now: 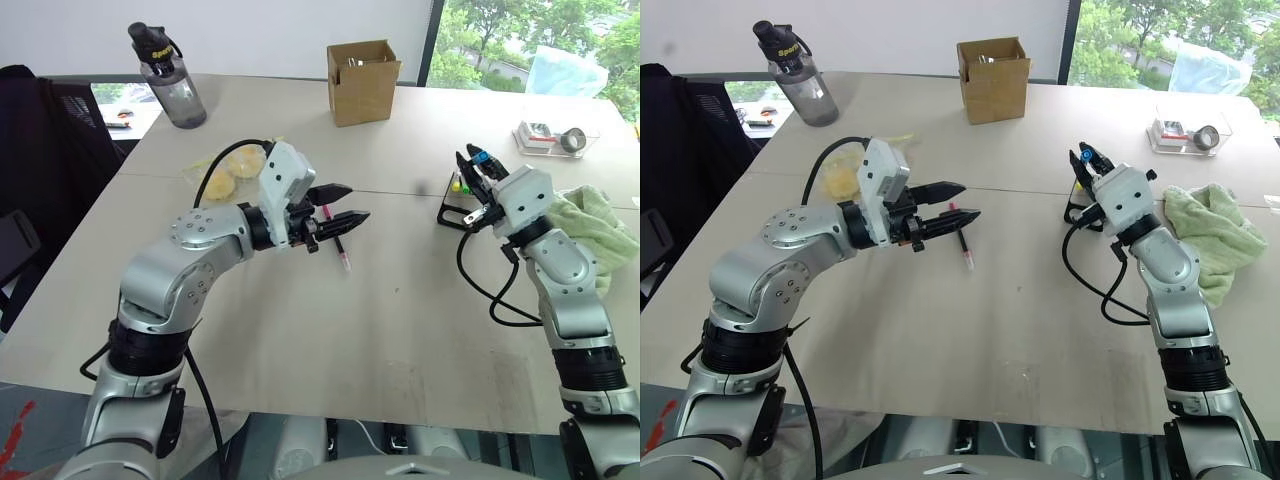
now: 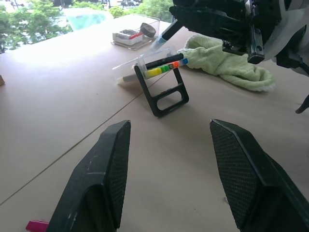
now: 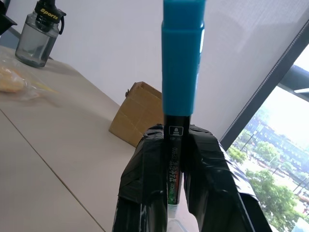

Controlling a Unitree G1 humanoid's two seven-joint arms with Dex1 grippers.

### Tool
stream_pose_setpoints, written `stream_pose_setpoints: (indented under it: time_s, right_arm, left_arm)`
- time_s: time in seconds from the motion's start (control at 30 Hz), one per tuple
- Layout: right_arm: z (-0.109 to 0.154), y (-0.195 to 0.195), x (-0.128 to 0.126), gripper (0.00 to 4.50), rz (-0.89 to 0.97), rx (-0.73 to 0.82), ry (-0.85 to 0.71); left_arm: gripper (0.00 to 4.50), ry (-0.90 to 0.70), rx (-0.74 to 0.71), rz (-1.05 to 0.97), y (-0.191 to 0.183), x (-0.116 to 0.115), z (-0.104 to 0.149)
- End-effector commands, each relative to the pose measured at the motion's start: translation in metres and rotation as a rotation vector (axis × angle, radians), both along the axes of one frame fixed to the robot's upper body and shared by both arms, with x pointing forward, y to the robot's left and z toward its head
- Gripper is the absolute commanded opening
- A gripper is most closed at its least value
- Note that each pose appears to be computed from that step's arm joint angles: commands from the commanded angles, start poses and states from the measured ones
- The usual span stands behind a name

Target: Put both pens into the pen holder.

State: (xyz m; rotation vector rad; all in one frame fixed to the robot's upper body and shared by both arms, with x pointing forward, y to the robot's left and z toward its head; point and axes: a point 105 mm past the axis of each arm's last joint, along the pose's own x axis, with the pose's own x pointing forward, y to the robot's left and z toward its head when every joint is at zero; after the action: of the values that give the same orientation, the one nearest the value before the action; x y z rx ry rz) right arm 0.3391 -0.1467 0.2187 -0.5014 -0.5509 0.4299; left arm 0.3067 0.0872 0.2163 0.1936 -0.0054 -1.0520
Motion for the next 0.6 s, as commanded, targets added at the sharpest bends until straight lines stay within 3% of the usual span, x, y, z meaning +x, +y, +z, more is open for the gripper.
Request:
stream_pose_setpoints:
  time_s: [0.03, 0.27, 0.53, 0.6]
  right_arm:
    - [0.007, -0.011, -0.002, 0.03, -0.033, 0.009, -0.047]
    - [0.0, -0.017, 0.007, 0.03, -0.061, -0.004, -0.032]
    - [0.001, -0.032, 0.02, 3.72, -0.129, 0.003, -0.036]
    - [0.003, -0.033, 0.021, 4.46, -0.132, 0.007, -0.042]
  left_arm:
    - [2.64, -0.043, -0.013, 0.001, 0.0, -0.001, 0.011]
    - [2.64, -0.04, -0.015, 0.011, 0.001, 0.0, 0.01]
    - [2.7, -0.04, -0.017, 0.018, 0.002, 0.001, 0.01]
    - [2.7, -0.039, -0.016, 0.021, 0.003, 0.001, 0.009]
